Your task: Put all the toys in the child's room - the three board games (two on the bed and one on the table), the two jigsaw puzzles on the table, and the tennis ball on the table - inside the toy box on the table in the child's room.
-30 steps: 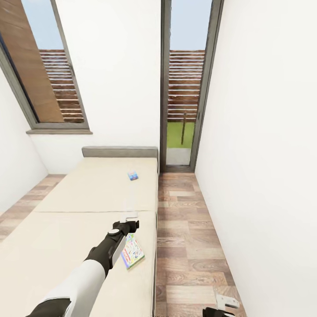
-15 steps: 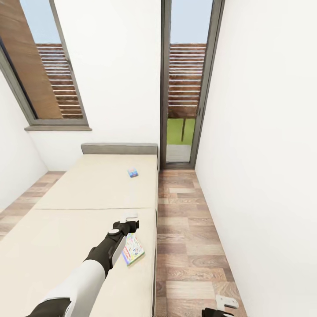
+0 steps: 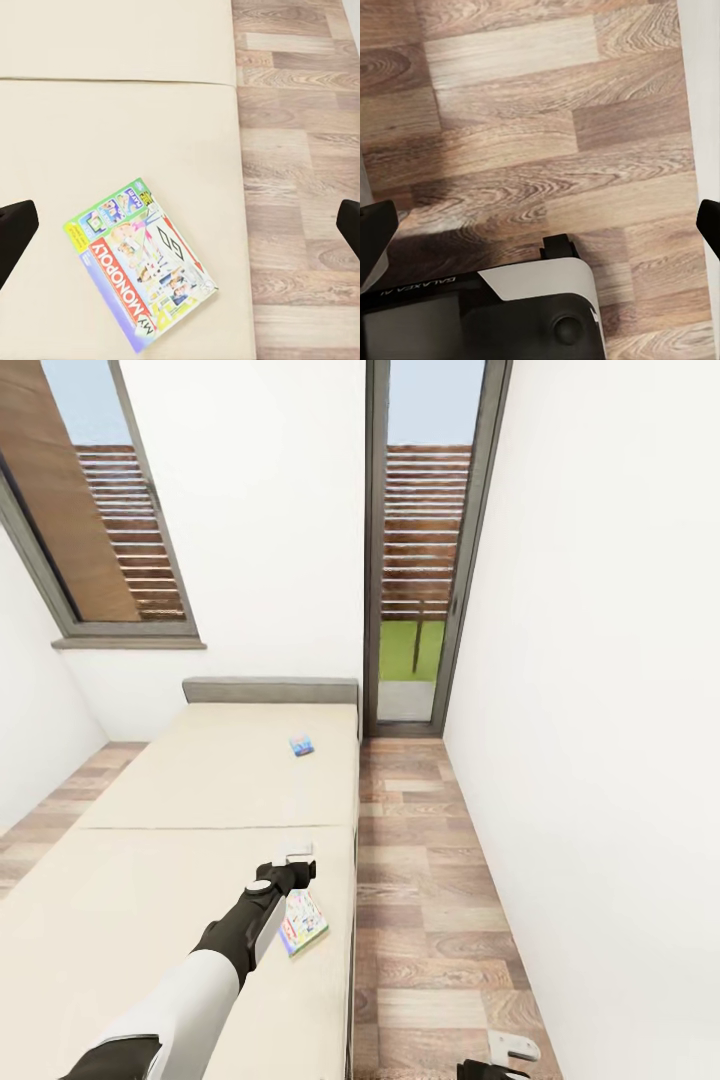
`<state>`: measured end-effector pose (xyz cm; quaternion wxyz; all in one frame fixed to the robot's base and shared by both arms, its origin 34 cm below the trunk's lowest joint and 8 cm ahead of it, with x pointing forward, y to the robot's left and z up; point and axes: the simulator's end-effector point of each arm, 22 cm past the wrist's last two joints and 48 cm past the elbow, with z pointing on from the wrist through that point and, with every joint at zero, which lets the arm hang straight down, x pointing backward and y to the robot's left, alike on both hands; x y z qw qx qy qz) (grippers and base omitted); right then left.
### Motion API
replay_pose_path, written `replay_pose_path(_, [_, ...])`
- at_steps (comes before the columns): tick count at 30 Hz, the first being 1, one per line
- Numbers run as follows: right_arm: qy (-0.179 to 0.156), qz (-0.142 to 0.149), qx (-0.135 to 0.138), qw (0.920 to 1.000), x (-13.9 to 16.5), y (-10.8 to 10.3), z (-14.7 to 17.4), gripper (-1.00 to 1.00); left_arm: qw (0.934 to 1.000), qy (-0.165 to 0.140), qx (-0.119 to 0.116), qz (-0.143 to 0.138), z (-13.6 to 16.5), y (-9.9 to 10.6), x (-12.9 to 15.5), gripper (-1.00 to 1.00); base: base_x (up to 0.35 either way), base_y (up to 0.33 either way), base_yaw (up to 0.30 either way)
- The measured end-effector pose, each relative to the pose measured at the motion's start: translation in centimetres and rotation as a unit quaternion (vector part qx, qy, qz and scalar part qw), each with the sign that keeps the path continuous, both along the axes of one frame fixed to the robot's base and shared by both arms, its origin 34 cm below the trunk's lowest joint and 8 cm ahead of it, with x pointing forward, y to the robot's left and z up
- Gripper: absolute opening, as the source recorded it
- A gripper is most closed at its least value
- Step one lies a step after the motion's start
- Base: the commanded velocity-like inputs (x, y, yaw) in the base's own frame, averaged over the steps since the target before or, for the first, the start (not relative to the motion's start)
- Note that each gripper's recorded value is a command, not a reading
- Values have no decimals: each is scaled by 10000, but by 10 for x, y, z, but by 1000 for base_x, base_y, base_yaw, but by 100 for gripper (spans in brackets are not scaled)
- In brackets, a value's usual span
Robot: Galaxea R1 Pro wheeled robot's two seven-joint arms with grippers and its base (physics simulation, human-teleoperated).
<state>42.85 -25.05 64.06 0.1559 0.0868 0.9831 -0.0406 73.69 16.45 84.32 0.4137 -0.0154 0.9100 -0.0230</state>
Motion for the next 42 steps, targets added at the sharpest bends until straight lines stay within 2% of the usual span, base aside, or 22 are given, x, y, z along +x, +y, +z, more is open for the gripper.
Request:
replay_pose_path(35, [302,41,11,9995,-22,4,-18,100,9996,290,3,7,-34,1,-9,100,0,0,0])
replay_pose_path(42, [353,33,-1,9994,-26,2,-21,100,9997,260,25,28,-10,4,20,100,0,0,0])
